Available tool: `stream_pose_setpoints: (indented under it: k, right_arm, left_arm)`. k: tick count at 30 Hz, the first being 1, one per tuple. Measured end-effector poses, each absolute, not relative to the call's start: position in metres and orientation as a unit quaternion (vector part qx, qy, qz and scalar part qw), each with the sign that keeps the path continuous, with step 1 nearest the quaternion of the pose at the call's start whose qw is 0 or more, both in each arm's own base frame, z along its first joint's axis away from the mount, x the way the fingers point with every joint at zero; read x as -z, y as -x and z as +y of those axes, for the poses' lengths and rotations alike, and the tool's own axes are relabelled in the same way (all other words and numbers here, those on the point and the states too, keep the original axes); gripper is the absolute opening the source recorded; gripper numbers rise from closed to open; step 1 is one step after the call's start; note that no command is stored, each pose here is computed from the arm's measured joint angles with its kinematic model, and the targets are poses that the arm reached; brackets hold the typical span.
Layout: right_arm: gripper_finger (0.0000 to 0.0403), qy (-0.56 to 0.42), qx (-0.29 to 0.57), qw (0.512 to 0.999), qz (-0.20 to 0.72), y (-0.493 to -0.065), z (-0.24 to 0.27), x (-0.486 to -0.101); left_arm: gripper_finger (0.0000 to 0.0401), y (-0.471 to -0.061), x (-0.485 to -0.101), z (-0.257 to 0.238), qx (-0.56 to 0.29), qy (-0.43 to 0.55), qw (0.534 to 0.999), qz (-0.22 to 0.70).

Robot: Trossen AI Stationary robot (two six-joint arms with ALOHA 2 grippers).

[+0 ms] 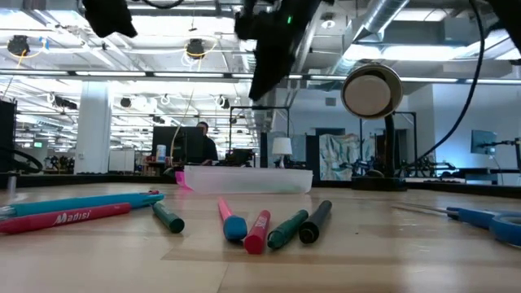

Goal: Pick & place school supplies into a supply box
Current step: Put the yellow pen into the pink supply box

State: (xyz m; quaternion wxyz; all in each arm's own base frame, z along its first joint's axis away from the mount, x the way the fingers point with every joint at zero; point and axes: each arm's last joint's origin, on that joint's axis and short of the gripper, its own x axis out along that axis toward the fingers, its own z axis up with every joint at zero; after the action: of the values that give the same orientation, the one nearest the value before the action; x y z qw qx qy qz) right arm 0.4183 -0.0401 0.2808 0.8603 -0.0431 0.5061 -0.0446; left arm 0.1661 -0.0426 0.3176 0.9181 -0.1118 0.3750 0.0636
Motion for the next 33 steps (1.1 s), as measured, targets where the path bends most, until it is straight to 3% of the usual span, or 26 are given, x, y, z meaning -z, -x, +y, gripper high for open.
stream_pose_setpoints:
  k: [7, 17, 23, 33]
  right_arm:
    - [0.0081, 0.036, 0.035, 0.886, 0.461, -0.400, -0.014, -0.320]
    - [0.0082, 0.039, 0.006, 0.915, 0.402, -0.367, 0.018, -0.368]
    - [0.0082, 0.049, -0.021, 0.928, 0.368, -0.344, 0.039, -0.394]
    - [0.0082, 0.042, 0.006, 0.933, 0.358, -0.306, 0.056, -0.418]
  left_arm:
    - [0.0138, -0.161, -0.309, -0.063, 0.047, 0.090, 0.909, 0.405]
    - [0.0138, -0.153, -0.276, -0.087, 0.101, 0.118, 0.882, 0.446]
    - [0.0138, -0.156, -0.257, -0.099, 0.130, 0.140, 0.891, 0.412]
    - [0.0138, -0.166, -0.216, -0.125, 0.181, 0.068, 0.876, 0.442]
